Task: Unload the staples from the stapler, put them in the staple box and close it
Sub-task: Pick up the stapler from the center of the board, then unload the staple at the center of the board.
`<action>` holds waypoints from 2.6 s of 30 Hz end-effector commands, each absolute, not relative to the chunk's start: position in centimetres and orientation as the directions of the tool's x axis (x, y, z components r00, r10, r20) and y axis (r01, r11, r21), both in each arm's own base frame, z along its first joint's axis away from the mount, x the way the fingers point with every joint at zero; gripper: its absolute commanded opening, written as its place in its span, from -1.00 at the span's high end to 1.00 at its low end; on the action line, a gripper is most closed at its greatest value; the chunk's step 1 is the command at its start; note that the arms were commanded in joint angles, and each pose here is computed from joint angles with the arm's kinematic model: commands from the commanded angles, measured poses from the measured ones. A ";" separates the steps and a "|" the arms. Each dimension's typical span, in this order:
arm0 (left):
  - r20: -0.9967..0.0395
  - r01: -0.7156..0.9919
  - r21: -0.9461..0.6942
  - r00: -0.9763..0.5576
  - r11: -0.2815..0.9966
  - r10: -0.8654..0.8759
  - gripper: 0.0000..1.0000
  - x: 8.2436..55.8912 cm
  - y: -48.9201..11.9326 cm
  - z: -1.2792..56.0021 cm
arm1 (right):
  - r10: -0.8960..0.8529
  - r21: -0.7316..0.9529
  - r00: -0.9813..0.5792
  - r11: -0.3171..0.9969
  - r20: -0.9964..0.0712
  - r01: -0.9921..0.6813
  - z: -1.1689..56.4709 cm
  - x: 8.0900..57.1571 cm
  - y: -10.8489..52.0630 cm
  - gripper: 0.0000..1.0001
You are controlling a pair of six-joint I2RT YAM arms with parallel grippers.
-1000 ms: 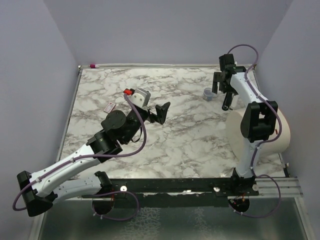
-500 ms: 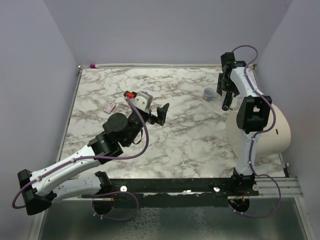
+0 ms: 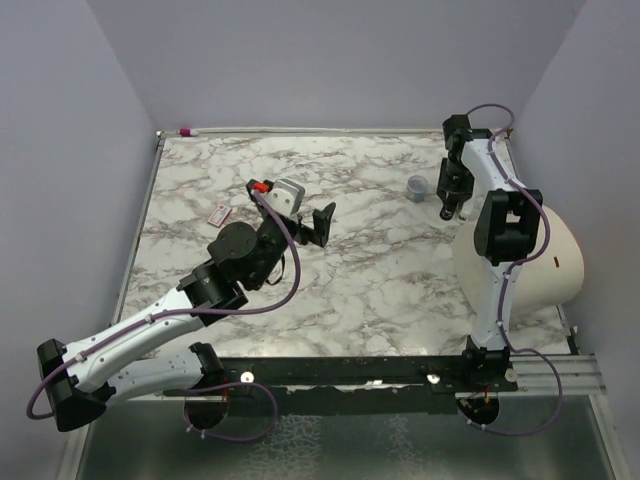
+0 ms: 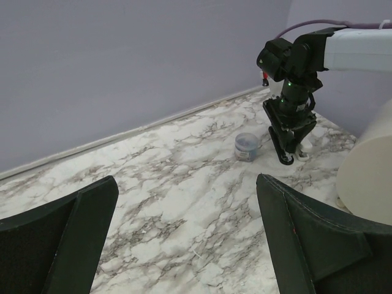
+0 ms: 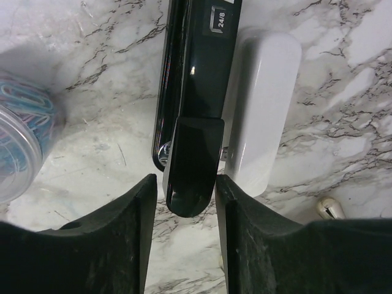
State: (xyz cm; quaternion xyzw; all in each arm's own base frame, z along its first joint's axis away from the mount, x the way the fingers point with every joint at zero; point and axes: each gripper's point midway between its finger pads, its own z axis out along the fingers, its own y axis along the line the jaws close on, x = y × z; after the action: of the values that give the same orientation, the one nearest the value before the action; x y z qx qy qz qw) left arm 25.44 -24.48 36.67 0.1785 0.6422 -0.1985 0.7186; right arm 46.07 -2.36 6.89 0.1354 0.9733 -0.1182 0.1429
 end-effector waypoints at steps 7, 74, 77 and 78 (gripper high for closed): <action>-0.990 0.500 -0.016 0.111 0.866 -0.083 -0.98 25.7 -24.0 37.7 | 0.276 -0.170 -0.923 0.929 -0.269 0.328 4.2 45.6 -2.0 0.14; -0.720 0.514 -0.587 -0.685 0.626 -0.113 -0.78 33.8 -33.3 17.0 | 0.231 0.767 -0.826 0.554 -0.515 -0.324 20.2 35.8 24.7 0.98; -0.730 0.496 -0.545 -0.677 0.676 -0.092 -0.67 34.6 -32.7 16.2 | 0.228 0.776 -0.831 0.541 -0.507 -0.325 20.2 35.4 25.0 0.98; -0.735 0.496 -0.536 -0.672 0.683 -0.088 -0.65 34.7 -32.6 16.1 | 0.228 0.781 -0.834 0.534 -0.502 -0.324 20.3 35.3 25.1 0.98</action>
State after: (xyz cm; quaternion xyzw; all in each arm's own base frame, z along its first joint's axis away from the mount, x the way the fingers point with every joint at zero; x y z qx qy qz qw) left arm 33.52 -32.91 16.10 0.1165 0.8267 -0.4070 0.3705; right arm 35.29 23.52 16.56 0.0056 0.8652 0.4317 0.2552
